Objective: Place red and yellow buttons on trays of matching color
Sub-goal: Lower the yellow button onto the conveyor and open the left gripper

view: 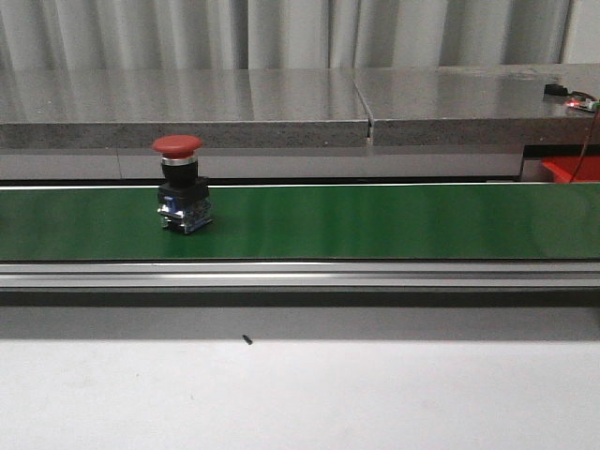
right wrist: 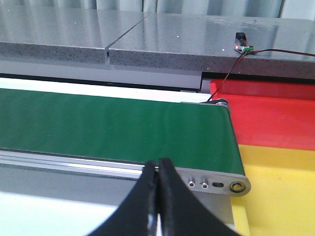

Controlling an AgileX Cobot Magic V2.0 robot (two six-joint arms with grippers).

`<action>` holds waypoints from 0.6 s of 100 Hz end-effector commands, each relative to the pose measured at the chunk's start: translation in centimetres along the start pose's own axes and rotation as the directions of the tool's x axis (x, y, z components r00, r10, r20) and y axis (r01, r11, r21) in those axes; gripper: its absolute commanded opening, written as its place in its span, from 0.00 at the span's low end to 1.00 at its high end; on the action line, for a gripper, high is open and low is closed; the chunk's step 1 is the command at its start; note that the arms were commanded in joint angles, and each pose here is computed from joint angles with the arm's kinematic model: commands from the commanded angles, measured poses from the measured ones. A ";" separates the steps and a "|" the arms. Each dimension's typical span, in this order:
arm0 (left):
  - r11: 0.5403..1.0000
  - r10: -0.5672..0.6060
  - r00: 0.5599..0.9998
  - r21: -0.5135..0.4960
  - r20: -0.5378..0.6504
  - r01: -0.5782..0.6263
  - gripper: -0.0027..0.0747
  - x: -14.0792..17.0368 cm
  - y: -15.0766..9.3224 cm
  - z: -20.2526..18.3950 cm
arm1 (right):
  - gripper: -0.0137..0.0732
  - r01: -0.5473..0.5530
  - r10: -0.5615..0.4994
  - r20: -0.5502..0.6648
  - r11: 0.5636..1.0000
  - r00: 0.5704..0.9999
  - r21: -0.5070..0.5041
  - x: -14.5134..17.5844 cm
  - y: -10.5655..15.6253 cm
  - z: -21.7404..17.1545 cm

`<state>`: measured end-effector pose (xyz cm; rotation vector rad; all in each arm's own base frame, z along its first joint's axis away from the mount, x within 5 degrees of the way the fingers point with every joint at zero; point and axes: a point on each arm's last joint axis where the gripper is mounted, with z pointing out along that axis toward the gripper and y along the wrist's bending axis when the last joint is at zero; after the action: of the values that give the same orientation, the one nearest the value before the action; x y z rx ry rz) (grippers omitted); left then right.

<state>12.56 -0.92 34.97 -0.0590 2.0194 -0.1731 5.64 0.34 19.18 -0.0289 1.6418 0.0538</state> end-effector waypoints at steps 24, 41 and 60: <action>1.000 -0.007 0.985 0.028 0.172 0.002 0.39 4.4 0.3 -2.5 | 0.03 0.008 -0.009 0.116 1.000 0.993 0.004 -1.4 0.0 -0.3; 1.000 -0.009 0.978 0.026 0.207 0.004 0.01 5.0 0.5 -2.3 | 0.03 0.007 -0.009 0.211 1.000 0.978 0.010 -2.2 -0.1 -0.4; 1.000 -0.010 0.977 0.026 0.212 0.004 0.01 5.0 0.5 -2.3 | 0.03 0.006 -0.010 0.278 1.000 0.961 0.013 -3.4 -0.1 -0.7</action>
<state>8.08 -0.82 29.89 -0.0608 1.9113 -0.1737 5.65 0.24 20.40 -0.0182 1.5084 0.0475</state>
